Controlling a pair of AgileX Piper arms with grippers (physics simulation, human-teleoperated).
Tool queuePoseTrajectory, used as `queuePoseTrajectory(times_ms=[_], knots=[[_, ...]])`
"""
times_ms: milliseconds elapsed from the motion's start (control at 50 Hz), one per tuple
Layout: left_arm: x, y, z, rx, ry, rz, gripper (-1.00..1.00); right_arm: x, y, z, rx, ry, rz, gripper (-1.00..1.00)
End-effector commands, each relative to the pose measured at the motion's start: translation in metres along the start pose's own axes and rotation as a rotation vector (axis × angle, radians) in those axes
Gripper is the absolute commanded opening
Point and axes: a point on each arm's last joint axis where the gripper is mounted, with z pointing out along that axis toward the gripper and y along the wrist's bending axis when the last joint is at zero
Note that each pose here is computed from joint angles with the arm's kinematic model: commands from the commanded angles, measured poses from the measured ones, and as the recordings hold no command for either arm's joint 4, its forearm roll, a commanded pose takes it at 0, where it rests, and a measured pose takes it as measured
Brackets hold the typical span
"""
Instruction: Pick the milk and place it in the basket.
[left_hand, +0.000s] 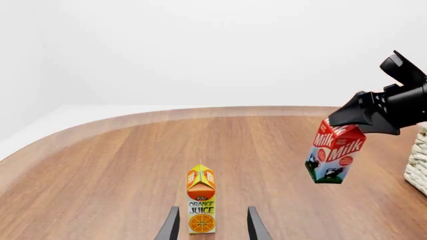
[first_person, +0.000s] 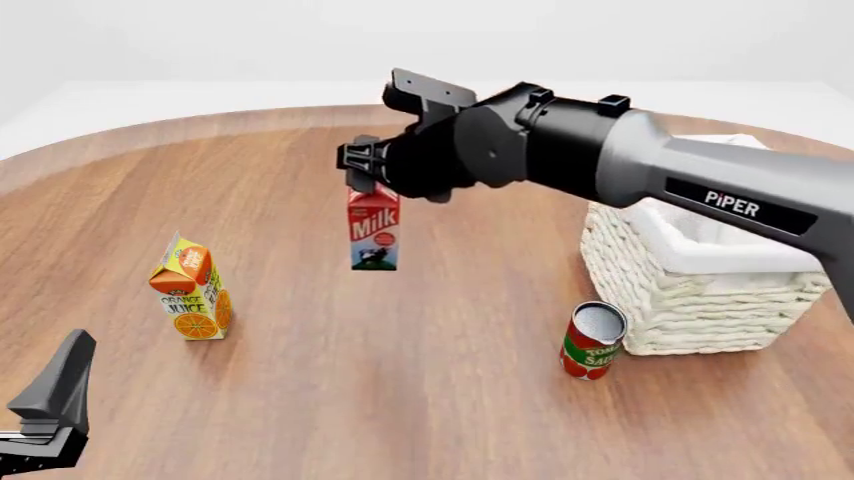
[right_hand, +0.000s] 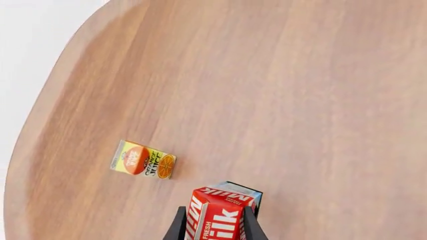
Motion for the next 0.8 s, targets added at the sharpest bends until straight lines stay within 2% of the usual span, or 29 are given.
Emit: queuePoseTrajectory(times_ms=[20,800], knots=[[0.000,0.000,0.000,0.000,0.000,0.000,1.00,-0.021,-0.005,-0.025,-0.008,-0.063,0.023,-1.00],[0.000,0.000,0.000,0.000,0.000,0.000,1.00,-0.048,-0.016,-0.089,-0.007,-0.170,0.052,-1.00]])
